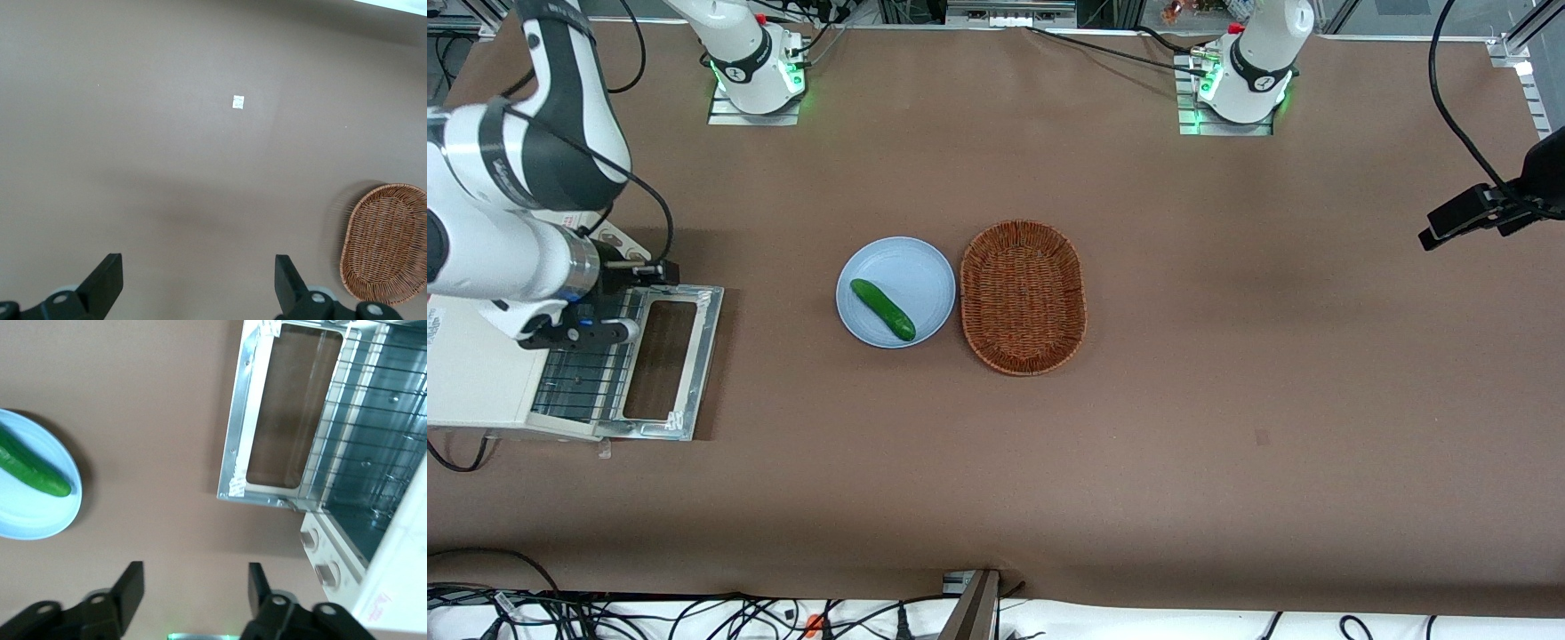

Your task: Open oven door with right arm only

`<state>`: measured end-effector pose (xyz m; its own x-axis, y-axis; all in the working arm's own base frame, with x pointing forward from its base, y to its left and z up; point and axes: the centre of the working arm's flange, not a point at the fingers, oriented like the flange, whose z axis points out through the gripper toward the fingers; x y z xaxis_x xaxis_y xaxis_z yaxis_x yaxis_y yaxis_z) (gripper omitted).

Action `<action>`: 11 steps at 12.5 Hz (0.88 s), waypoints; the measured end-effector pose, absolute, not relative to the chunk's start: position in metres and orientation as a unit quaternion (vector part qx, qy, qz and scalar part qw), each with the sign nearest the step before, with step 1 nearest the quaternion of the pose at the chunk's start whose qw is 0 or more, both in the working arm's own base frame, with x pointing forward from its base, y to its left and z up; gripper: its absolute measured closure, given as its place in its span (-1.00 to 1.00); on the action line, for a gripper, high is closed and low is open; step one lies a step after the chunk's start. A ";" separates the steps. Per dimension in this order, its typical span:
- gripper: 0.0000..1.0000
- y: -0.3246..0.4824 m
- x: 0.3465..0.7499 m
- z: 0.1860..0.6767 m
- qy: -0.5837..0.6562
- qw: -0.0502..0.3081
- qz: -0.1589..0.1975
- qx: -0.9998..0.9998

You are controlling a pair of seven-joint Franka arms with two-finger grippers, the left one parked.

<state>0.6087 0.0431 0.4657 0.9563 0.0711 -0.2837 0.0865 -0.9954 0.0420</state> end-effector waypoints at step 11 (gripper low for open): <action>-1.00 -0.008 0.534 0.616 -0.003 0.005 -0.090 0.996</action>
<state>0.5343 -0.0075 0.6164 0.9838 -0.0074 -0.1792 -0.0054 -0.9999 0.0114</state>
